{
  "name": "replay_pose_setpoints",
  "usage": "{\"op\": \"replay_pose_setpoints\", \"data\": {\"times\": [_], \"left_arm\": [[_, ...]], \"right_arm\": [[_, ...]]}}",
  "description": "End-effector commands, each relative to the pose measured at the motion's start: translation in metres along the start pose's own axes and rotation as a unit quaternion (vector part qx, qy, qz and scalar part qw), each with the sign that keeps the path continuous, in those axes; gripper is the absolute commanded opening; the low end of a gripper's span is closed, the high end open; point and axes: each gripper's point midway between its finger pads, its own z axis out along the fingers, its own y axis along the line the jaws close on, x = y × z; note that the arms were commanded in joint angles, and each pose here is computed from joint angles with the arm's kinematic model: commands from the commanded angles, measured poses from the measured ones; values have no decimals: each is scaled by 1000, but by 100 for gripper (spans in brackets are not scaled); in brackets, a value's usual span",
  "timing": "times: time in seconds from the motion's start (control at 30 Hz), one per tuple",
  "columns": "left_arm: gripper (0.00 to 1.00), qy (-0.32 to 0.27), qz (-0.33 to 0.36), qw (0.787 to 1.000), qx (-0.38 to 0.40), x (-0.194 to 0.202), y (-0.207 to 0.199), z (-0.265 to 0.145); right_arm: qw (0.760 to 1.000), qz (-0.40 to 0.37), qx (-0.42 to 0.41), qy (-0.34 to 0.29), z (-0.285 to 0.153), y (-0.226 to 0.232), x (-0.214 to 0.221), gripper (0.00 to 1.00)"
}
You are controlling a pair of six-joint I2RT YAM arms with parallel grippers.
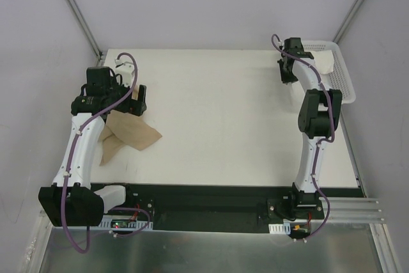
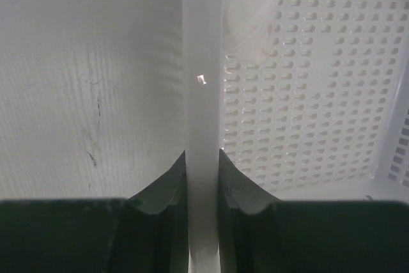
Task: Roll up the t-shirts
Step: Move the bin to the corner of the board.
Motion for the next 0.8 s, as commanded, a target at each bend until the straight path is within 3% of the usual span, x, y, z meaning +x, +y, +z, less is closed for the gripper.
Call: {"op": "replay_pose_setpoints", "data": {"times": [0.0,0.3,0.4,0.43,0.47,0.57,0.7,0.77], "left_arm": [[99,-3,12,1000,-2,5,0,-5],[99,28,28,999,-28,30,10,0],[99,56,44,997,-42,44,18,4],[99,67,49,996,-46,49,20,5],[99,79,52,994,-50,54,23,7],[99,124,70,987,-76,73,39,17],[80,187,86,976,-69,96,50,38],[79,206,93,973,-50,107,46,46]], "right_arm": [[999,-36,-2,-6,10,-11,-5,1],[999,-44,7,-24,12,-12,-19,1],[998,-54,-8,-40,-3,-9,-29,32],[997,-51,-19,-59,-25,-9,-38,48],[996,-50,-35,-63,-34,-5,-37,54],[991,-41,-75,-101,-84,8,-45,66],[985,-52,-90,-135,-142,25,-36,71],[979,-63,-101,-165,-177,39,-32,72]]}}
